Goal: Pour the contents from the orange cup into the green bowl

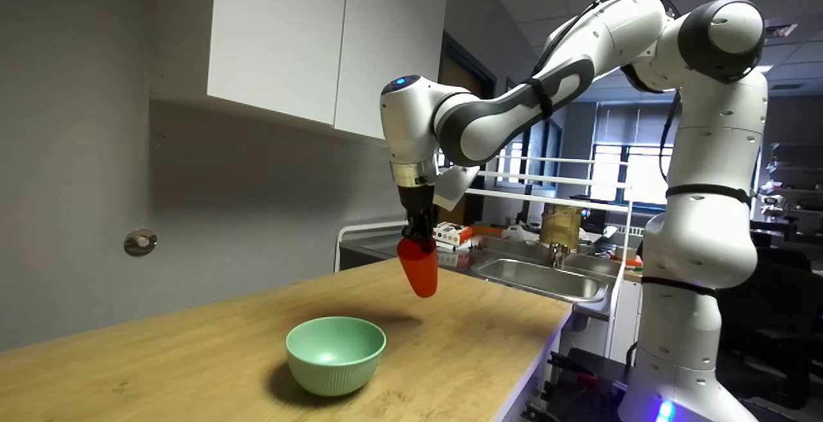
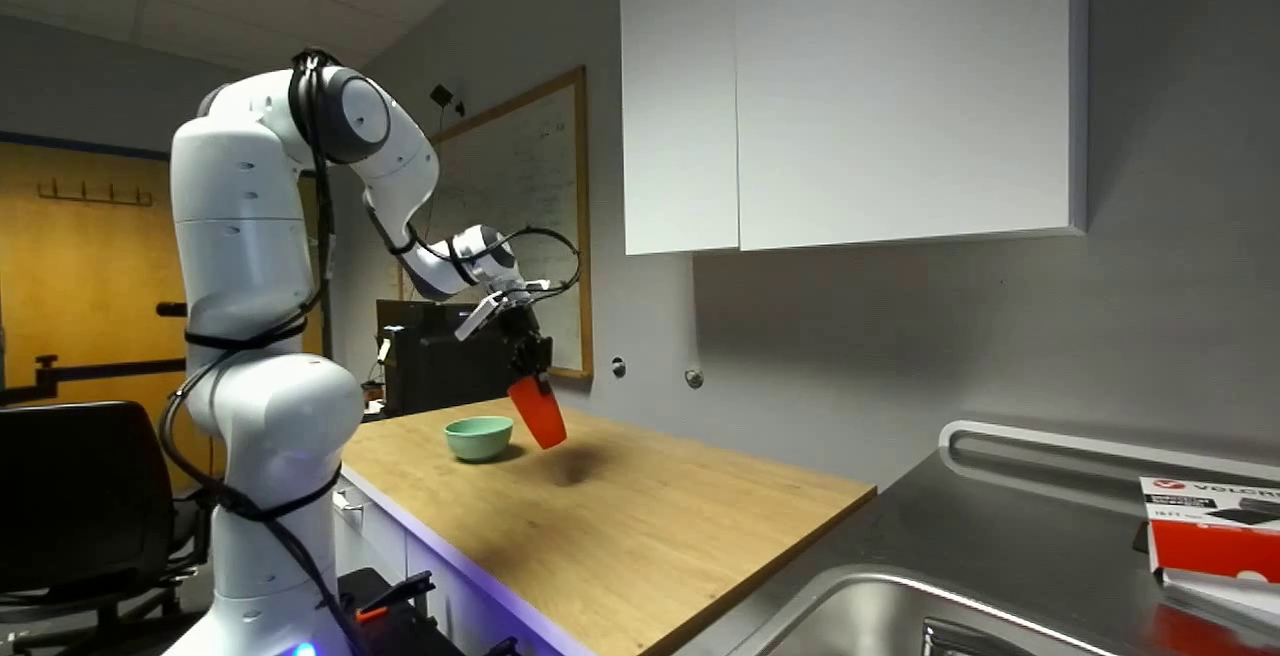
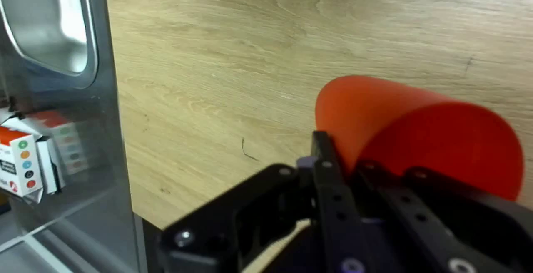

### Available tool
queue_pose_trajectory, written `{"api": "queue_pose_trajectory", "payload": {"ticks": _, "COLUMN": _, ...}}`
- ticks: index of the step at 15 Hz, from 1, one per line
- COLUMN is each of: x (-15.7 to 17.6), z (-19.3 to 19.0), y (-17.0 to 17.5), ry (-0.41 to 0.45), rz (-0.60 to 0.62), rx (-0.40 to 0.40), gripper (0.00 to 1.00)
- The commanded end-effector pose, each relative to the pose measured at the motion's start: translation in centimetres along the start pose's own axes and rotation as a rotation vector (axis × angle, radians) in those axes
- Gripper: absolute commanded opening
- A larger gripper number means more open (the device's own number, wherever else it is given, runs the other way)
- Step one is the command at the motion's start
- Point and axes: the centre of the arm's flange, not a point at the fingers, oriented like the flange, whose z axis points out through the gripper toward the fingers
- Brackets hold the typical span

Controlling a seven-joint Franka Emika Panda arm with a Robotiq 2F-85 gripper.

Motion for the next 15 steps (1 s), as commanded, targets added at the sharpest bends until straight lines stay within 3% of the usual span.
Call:
{"api": "queue_pose_trajectory", "payload": {"ticks": 1, "x": 1.4, "z": -3.6, "y": -5.2, "ry": 0.024, "rz": -0.069, "rx": -0.114, "gripper": 0.02}}
{"api": "queue_pose_trajectory", "payload": {"ticks": 7, "x": 0.1, "z": -6.2, "y": -13.9, "ry": 0.079, "rz": -0.199, "rx": -0.312, "gripper": 0.02}}
{"api": "queue_pose_trajectory", "payload": {"ticks": 15, "x": -2.3, "z": -4.4, "y": -24.2, "ry": 0.225, "rz": -0.266, "rx": -0.666, "gripper": 0.02}}
